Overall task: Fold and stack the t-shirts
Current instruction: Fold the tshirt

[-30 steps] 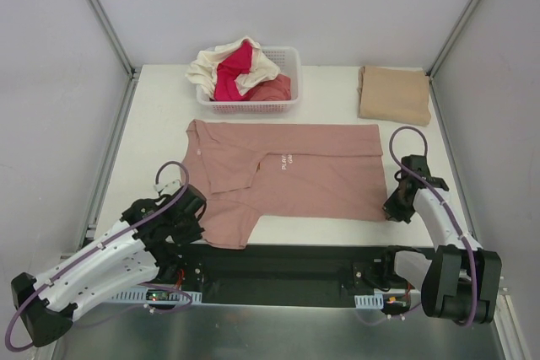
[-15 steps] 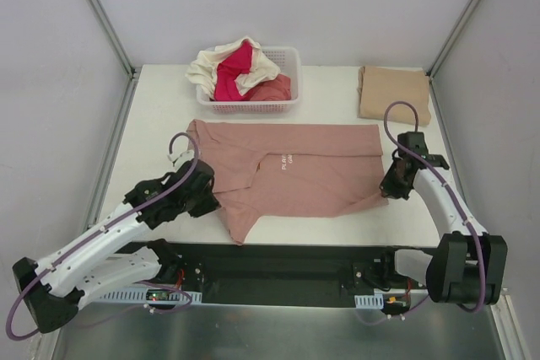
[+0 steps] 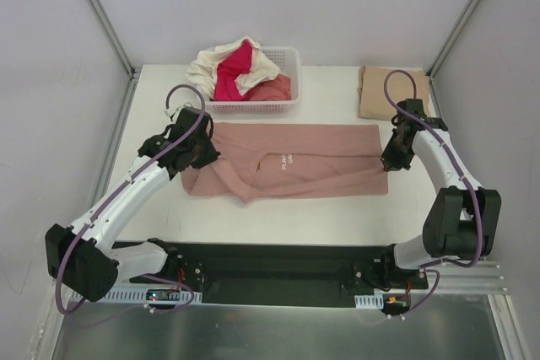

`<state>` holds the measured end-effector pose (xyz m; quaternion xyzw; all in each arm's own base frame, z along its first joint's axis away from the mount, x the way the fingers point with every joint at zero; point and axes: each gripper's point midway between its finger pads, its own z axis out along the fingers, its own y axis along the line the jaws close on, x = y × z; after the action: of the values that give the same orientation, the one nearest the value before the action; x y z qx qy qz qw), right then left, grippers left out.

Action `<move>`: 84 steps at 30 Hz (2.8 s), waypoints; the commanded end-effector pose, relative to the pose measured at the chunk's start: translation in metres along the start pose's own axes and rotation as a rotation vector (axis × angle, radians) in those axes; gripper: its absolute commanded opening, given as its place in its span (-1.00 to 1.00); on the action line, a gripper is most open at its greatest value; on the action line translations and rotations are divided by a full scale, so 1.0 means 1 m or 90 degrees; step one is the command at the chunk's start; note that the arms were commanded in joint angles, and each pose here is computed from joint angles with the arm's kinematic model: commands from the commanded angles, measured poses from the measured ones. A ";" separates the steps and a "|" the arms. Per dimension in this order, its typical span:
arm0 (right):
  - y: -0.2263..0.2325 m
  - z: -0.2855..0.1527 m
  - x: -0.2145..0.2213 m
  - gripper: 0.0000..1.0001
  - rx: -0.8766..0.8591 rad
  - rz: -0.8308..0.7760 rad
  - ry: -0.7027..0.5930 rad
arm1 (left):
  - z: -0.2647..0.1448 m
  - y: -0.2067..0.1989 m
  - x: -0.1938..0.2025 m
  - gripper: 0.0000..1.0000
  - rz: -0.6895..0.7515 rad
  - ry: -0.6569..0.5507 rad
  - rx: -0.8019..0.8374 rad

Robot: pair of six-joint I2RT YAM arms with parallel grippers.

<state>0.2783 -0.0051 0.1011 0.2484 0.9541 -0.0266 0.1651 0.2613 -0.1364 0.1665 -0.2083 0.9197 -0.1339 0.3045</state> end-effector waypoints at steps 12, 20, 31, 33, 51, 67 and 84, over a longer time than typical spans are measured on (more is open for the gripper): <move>0.013 0.004 -0.051 -0.97 0.038 -0.020 -0.006 | 0.027 -0.013 -0.079 -1.00 0.007 -0.034 0.009; 0.019 0.016 -0.062 -0.93 0.040 -0.024 0.007 | 0.051 -0.012 -0.098 -1.00 0.004 -0.028 0.000; 0.032 0.040 -0.083 -0.87 0.034 -0.041 0.016 | 0.109 -0.019 -0.117 -1.00 0.037 0.009 -0.007; 0.035 0.042 -0.088 -0.85 0.032 -0.042 0.011 | 0.117 -0.019 -0.120 -1.00 0.037 0.013 -0.010; 0.154 -0.023 -0.077 0.63 -0.298 -0.176 -0.026 | 0.114 0.007 -0.119 0.98 0.019 0.001 -0.054; 0.414 -0.041 0.043 0.52 -0.546 -0.311 0.022 | 0.082 0.049 -0.001 0.97 -0.087 0.085 0.020; 0.426 0.014 0.130 0.01 -0.488 -0.394 0.120 | 0.098 0.056 -0.002 0.30 -0.092 0.085 -0.002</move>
<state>0.3889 0.4227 0.0585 -0.1126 0.9340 0.3059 0.1459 0.2945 -0.1003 0.0709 -0.2565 0.9248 -0.1669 0.2261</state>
